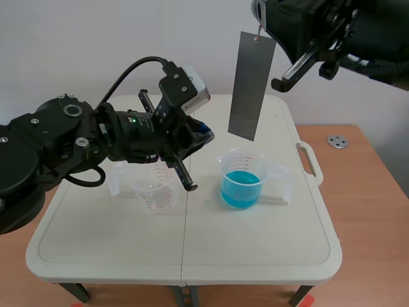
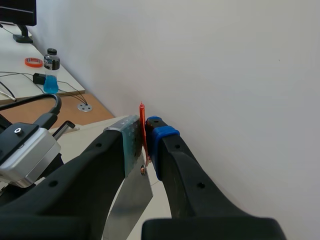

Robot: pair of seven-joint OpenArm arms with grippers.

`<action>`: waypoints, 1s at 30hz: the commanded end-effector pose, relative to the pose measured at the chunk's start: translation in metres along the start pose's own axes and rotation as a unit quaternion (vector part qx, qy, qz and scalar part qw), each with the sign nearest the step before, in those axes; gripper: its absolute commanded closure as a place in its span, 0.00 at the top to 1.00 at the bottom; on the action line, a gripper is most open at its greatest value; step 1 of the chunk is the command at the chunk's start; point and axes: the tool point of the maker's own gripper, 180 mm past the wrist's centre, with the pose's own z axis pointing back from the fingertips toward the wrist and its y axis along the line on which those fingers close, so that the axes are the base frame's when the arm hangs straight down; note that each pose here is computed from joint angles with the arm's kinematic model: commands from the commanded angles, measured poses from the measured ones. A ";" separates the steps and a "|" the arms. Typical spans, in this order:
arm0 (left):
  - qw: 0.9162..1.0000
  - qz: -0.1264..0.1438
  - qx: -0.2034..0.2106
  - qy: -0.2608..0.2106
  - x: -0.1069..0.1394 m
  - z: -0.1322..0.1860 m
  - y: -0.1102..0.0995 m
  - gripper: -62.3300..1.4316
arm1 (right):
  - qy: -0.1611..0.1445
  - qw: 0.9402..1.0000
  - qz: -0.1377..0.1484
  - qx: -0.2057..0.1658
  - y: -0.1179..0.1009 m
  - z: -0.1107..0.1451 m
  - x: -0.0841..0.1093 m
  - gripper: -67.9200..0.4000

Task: Hold the metal plate by the orange handle, dip it into the blue solution, take it out and point at it, then put the plate back in the beaker on the left.
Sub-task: 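Raise the plate and point at it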

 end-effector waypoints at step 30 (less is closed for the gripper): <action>0.996 -0.006 0.087 -0.004 -0.014 0.101 0.032 0.06 | -0.022 1.000 0.003 0.001 -0.003 0.000 0.014 0.03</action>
